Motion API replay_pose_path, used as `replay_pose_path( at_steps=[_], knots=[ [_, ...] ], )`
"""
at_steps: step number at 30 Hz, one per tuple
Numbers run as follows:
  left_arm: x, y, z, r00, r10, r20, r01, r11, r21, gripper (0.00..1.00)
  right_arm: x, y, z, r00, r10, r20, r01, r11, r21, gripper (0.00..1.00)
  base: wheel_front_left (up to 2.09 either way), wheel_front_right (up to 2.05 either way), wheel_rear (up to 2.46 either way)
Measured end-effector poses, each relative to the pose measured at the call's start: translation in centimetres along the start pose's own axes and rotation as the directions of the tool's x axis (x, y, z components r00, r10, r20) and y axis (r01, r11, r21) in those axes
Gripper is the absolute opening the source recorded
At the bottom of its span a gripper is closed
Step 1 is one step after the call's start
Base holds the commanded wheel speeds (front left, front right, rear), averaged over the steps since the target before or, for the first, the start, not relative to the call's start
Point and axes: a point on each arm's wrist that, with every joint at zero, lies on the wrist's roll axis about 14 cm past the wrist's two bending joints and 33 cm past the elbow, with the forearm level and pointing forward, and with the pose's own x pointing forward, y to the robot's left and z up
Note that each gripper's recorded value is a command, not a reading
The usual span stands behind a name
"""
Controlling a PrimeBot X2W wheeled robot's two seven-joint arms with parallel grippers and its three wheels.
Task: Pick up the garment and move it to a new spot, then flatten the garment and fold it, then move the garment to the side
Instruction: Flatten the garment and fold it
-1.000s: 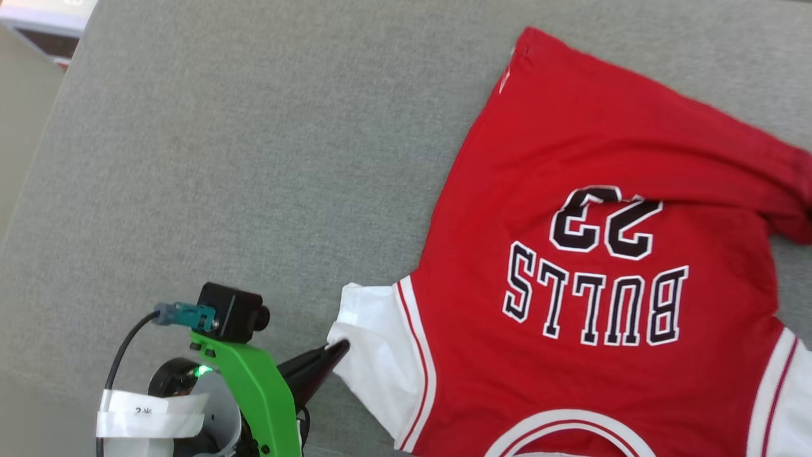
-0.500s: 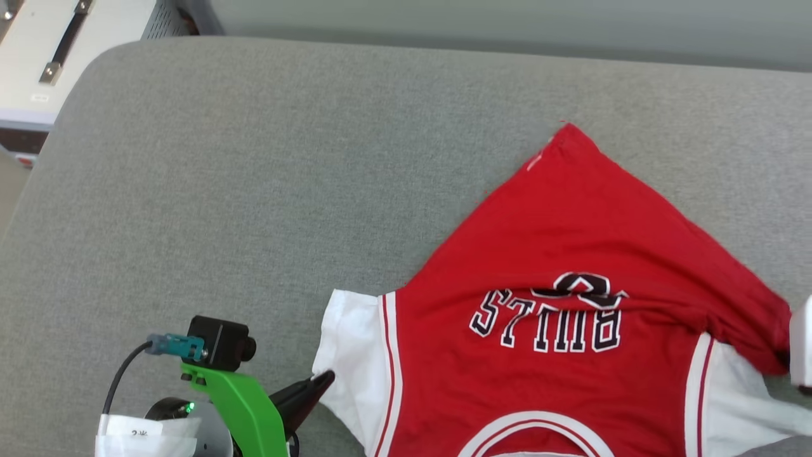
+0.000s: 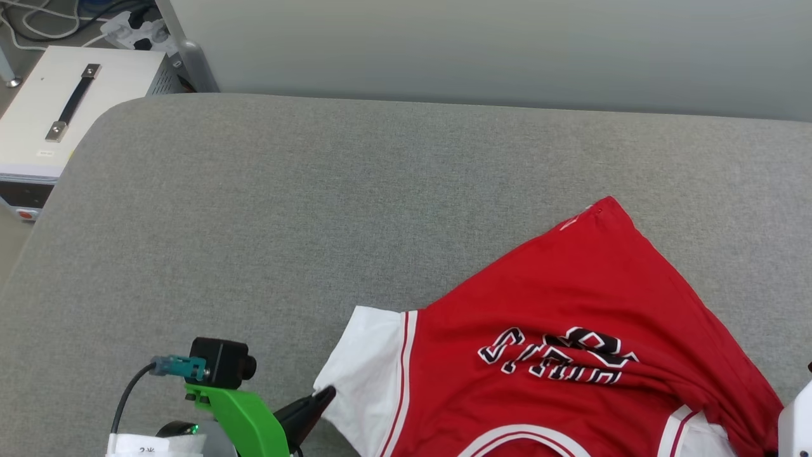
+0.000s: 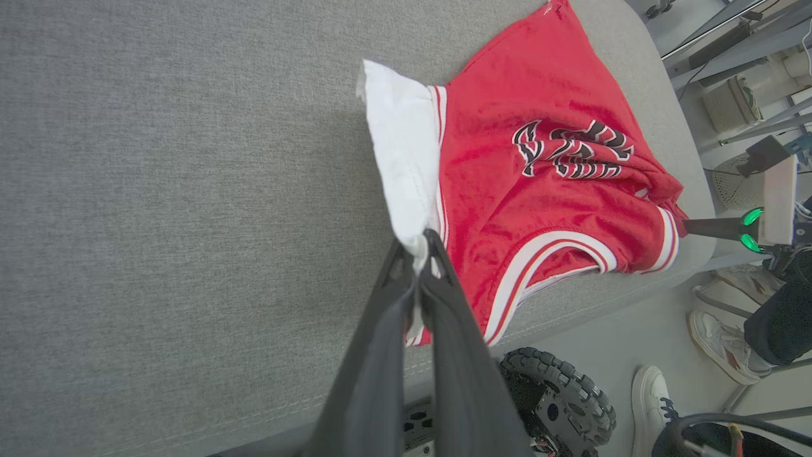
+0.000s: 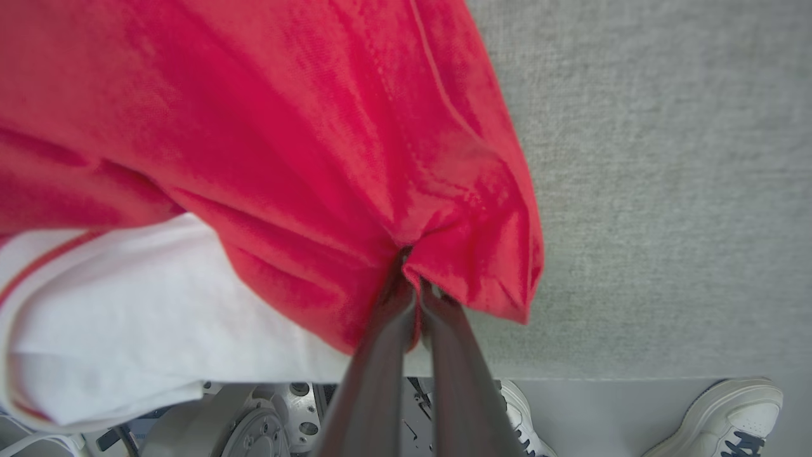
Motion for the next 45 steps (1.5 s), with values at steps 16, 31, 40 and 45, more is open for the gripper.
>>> replay_pose_path(
  at_steps=[16,31,40,45],
  knots=[
    [0.6,-0.5,-0.4,1.0,-0.021,-0.023,0.021,1.0,0.012,0.0,-3.2,3.9,6.3,0.99,0.04,0.138,-0.007,0.972,-0.235,1.0,0.0,0.0,0.0],
    [1.4,-0.4,1.1,1.0,-0.018,-0.004,0.018,0.999,0.026,0.0,-1.2,12.4,19.0,0.979,0.123,0.16,-0.056,0.926,-0.374,1.0,0.0,0.0,0.0],
    [2.0,-0.2,0.6,1.0,-0.006,0.001,0.006,1.0,-0.031,0.0,3.3,13.4,21.4,0.995,0.065,0.081,-0.028,0.92,-0.39,1.0,0.0,0.0,0.0],
    [2.6,0.2,0.8,1.0,0.005,0.008,-0.005,0.999,-0.052,0.0,6.4,14.0,21.3,0.999,0.039,0.025,-0.025,0.909,-0.417,1.0,0.0,0.0,0.0]
  ],
)
